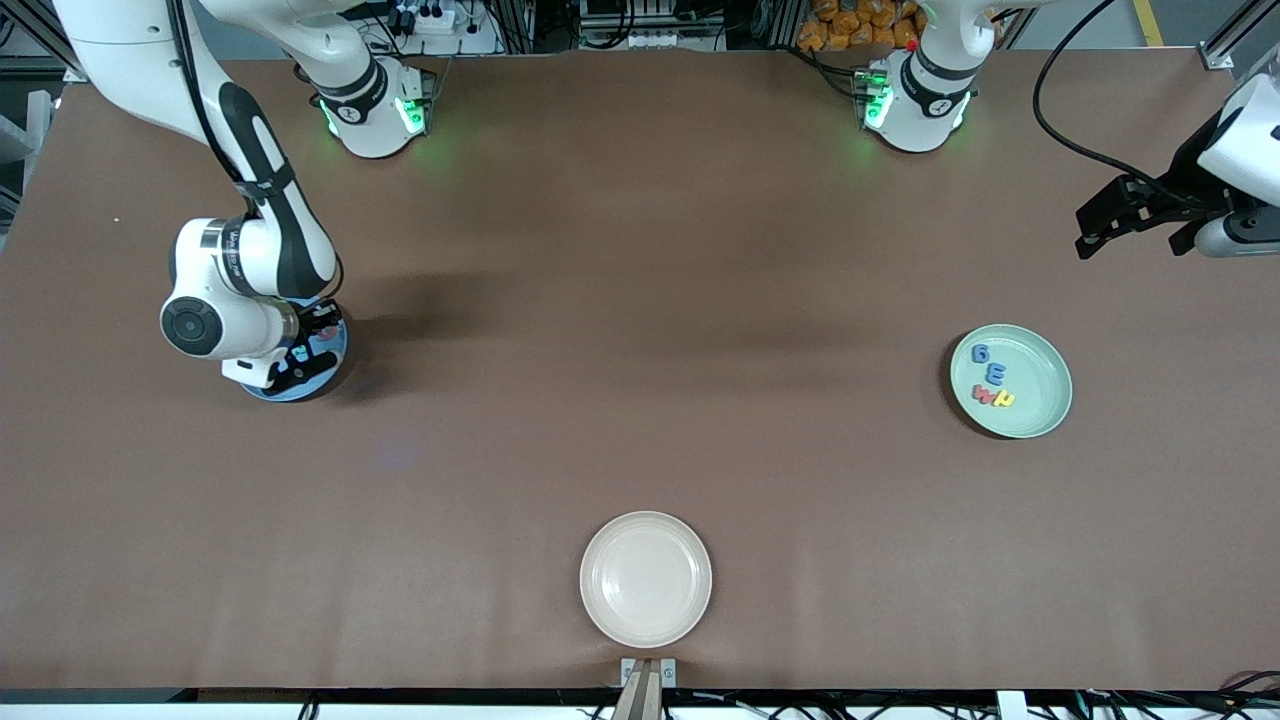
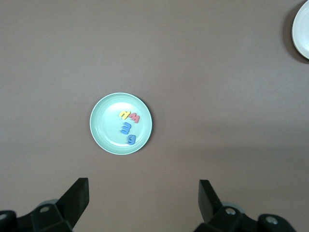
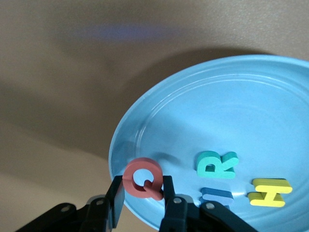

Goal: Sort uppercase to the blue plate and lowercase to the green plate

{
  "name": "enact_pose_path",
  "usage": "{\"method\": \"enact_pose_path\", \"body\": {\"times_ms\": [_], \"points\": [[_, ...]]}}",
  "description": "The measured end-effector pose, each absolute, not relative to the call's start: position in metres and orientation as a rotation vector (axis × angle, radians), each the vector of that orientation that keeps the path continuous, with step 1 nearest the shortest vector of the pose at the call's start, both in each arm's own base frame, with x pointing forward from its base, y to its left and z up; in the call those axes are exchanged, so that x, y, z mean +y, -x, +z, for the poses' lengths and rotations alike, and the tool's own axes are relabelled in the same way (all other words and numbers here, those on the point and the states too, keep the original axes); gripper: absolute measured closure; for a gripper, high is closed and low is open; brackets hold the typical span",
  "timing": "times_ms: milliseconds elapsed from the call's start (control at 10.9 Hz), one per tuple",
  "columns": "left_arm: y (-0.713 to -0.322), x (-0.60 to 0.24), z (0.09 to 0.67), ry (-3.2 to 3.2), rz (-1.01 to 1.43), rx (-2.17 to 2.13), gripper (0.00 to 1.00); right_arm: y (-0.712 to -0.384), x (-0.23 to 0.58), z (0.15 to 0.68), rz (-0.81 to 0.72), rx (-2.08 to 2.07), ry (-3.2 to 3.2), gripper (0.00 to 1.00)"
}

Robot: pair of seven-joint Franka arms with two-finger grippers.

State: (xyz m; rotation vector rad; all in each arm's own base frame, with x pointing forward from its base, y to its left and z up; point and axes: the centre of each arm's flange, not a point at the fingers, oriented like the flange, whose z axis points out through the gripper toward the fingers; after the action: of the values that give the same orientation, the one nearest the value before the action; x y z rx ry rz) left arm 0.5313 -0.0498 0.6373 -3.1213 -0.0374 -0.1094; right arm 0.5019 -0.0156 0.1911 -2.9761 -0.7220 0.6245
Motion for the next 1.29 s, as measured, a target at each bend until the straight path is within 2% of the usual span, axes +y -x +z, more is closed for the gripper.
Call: {"method": "enact_pose_path", "body": {"times_ms": [276, 460, 552, 644, 920, 1288], "points": [[-0.531, -0.049, 0.637, 3.121, -0.110, -0.039, 0.00, -0.505, -0.016, 0.193, 0.589, -0.749, 2.977, 0.51], [-0.531, -0.049, 0.637, 3.121, -0.110, -0.039, 0.00, -0.513, -0.016, 0.199, 0.558, -0.753, 2.986, 0.26], [-0.532, -0.049, 0.637, 3.121, -0.110, -0.039, 0.00, -0.519, -0.016, 0.204, 0.535, -0.753, 2.993, 0.17], [-0.532, -0.049, 0.637, 3.121, -0.110, -0.039, 0.00, -0.526, -0.016, 0.212, 0.517, -0.747, 2.999, 0.13], [-0.532, -0.048, 0.637, 3.121, -0.109, -0.041, 0.00, -0.557, -0.015, 0.264, 0.508, -0.634, 3.029, 0.09], [-0.532, -0.048, 0.637, 3.121, -0.108, -0.044, 0.00, -0.599, -0.013, 0.396, 0.445, -0.486, 3.071, 0.08]]}}
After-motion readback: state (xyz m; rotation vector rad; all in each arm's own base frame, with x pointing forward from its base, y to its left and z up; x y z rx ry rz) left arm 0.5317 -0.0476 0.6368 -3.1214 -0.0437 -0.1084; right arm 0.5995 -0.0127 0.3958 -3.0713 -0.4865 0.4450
